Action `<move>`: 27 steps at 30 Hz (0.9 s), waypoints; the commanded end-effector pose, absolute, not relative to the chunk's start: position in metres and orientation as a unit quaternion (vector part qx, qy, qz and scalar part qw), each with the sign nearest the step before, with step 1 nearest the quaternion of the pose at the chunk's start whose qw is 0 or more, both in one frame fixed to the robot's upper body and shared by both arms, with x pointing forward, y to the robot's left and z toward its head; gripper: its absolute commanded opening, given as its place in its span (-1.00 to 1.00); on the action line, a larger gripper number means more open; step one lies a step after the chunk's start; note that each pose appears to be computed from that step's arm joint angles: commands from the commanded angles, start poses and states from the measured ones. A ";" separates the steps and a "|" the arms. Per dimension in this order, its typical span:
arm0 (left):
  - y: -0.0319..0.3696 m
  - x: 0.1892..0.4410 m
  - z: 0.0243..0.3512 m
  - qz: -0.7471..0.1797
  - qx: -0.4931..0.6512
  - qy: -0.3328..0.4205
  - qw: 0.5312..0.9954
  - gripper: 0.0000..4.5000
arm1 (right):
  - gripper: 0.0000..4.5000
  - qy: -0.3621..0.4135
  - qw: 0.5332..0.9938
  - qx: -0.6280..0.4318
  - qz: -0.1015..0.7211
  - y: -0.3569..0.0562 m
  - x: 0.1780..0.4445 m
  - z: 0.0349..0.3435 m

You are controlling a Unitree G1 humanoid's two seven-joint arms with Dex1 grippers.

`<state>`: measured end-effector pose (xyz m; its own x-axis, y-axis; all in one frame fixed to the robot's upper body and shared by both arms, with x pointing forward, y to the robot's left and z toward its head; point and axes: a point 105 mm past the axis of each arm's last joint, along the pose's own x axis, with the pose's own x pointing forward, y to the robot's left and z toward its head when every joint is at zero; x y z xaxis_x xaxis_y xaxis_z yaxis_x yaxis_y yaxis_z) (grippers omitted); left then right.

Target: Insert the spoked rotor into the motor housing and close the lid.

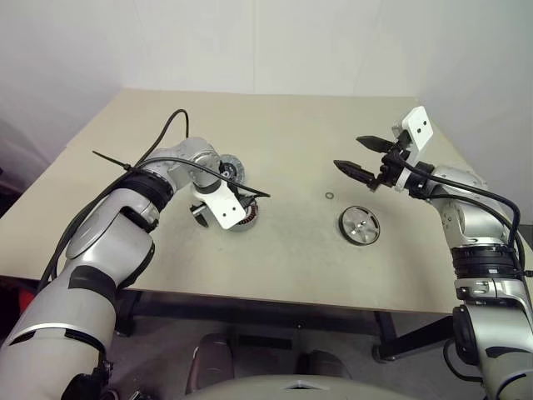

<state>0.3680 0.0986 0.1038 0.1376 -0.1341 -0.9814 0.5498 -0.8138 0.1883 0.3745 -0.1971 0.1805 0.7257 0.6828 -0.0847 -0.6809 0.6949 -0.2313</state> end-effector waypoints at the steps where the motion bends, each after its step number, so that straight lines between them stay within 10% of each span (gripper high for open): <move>1: 0.097 0.371 0.112 -0.633 0.713 0.138 0.270 1.00 | 0.99 -0.038 0.920 -0.127 0.368 -0.197 0.374 0.198; 27: 0.088 0.371 0.095 -0.635 0.714 0.147 0.256 1.00 | 0.99 -0.043 0.924 -0.120 0.360 -0.197 0.371 0.194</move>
<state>0.3670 0.0897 0.0882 0.1225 -0.1246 -0.9846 0.5488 -0.8181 0.1717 0.3733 -0.1996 0.1715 0.7414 0.6658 -0.0843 -0.6664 0.7154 -0.2101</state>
